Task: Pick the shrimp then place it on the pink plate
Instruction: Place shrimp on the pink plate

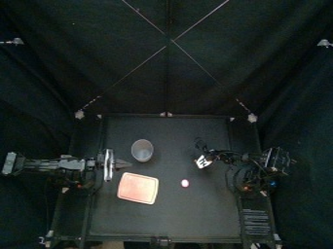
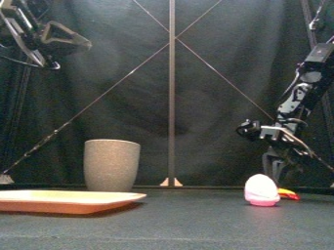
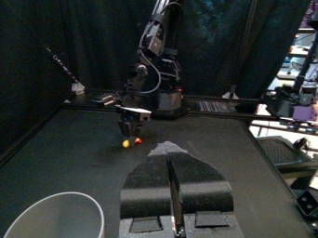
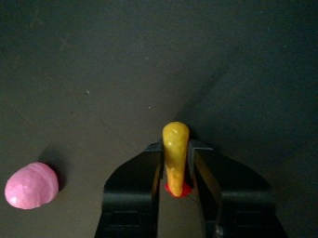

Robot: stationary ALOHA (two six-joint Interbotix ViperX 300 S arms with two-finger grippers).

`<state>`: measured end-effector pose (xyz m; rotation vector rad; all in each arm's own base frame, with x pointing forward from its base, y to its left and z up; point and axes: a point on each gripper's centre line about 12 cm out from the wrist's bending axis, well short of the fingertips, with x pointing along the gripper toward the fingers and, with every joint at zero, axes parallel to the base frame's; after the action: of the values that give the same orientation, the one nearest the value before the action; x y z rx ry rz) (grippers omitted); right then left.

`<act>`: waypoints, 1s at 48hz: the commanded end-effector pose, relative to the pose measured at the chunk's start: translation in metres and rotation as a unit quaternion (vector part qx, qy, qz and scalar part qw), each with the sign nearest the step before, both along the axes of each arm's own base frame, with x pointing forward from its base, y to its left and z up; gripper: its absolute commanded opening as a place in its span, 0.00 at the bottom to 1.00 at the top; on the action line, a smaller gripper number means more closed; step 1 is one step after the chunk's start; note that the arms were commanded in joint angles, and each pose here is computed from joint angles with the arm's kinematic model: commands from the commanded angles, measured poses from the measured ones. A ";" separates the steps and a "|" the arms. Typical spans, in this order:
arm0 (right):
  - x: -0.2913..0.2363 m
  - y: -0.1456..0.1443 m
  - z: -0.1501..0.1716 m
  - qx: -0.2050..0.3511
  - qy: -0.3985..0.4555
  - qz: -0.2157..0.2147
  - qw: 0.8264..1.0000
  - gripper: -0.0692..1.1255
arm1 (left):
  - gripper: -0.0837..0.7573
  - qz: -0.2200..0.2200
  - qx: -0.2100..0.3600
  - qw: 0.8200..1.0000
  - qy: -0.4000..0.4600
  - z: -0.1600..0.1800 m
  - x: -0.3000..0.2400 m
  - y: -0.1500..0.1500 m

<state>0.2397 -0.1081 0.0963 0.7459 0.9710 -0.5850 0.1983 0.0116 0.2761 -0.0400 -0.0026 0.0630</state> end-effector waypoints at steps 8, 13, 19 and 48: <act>0.040 0.013 0.044 -0.032 -0.069 0.055 0.996 0.49 | 0.13 0.001 0.001 1.000 -0.009 0.006 0.002 0.000; 0.066 0.027 0.075 -0.055 -0.116 0.095 0.987 0.49 | 0.13 0.002 0.002 1.000 -0.011 0.007 0.002 0.001; 0.092 0.045 0.102 -0.074 -0.155 0.139 0.975 0.49 | 0.13 0.002 0.002 1.000 -0.016 0.008 0.002 0.001; 0.228 0.120 0.094 -0.099 -0.216 0.241 0.941 0.49 | 0.13 0.003 0.003 1.000 -0.014 0.006 0.001 0.001</act>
<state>0.4445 0.0077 0.1750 0.4123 0.7001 -0.0953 0.1979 0.0123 0.2758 -0.0396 -0.0118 0.0669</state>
